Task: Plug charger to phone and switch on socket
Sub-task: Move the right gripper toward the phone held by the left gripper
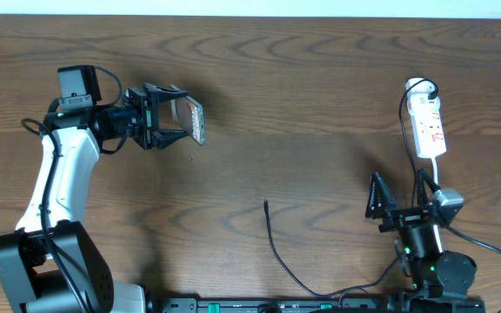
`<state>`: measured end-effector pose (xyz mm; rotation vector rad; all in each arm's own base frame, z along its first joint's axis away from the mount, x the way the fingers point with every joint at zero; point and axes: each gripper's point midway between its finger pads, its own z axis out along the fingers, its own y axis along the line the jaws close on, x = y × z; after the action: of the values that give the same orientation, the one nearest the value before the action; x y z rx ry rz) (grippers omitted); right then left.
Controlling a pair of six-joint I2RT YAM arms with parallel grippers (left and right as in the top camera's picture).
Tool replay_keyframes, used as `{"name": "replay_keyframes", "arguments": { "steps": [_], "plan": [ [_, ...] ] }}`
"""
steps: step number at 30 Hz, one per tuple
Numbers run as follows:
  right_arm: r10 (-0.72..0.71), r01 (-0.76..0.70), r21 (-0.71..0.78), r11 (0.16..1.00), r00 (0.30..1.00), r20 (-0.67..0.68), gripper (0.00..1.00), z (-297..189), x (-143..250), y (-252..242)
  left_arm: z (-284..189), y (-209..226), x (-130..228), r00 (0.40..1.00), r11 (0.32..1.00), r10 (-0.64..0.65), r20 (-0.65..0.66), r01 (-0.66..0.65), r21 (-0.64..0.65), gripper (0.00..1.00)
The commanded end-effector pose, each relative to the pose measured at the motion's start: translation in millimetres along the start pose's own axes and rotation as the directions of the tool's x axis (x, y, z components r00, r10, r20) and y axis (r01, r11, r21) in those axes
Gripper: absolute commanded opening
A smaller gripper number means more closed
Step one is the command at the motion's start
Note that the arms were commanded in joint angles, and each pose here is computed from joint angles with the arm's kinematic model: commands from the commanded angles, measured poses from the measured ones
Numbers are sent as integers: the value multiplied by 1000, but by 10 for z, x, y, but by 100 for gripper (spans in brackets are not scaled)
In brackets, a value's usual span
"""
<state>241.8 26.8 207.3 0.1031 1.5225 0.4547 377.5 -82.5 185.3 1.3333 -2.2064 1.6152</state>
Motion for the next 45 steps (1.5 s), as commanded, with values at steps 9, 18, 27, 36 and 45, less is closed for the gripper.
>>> {"name": "replay_keyframes", "arguments": {
  "steps": [9,18,27,36,45],
  "plan": [
    [92,-130,-239,962,982,-165,100,358,-754,653,-52,-41,-59,996,999,53,68,-53,-8,7],
    [29,-356,-624,695,882,-471,99,949,-793,1156,-22,-13,-96,993,998,60,99,-57,-31,7],
    [96,-638,-541,548,690,-717,99,1410,-145,1219,106,38,-56,990,994,86,116,-77,-79,7],
    [264,-760,-282,586,507,-820,98,1763,604,1490,195,120,-93,980,987,103,173,-79,-139,7],
    [295,-717,-179,673,483,-824,93,1784,1101,1903,270,288,-191,950,969,114,290,-42,-242,7]
  ]
}}
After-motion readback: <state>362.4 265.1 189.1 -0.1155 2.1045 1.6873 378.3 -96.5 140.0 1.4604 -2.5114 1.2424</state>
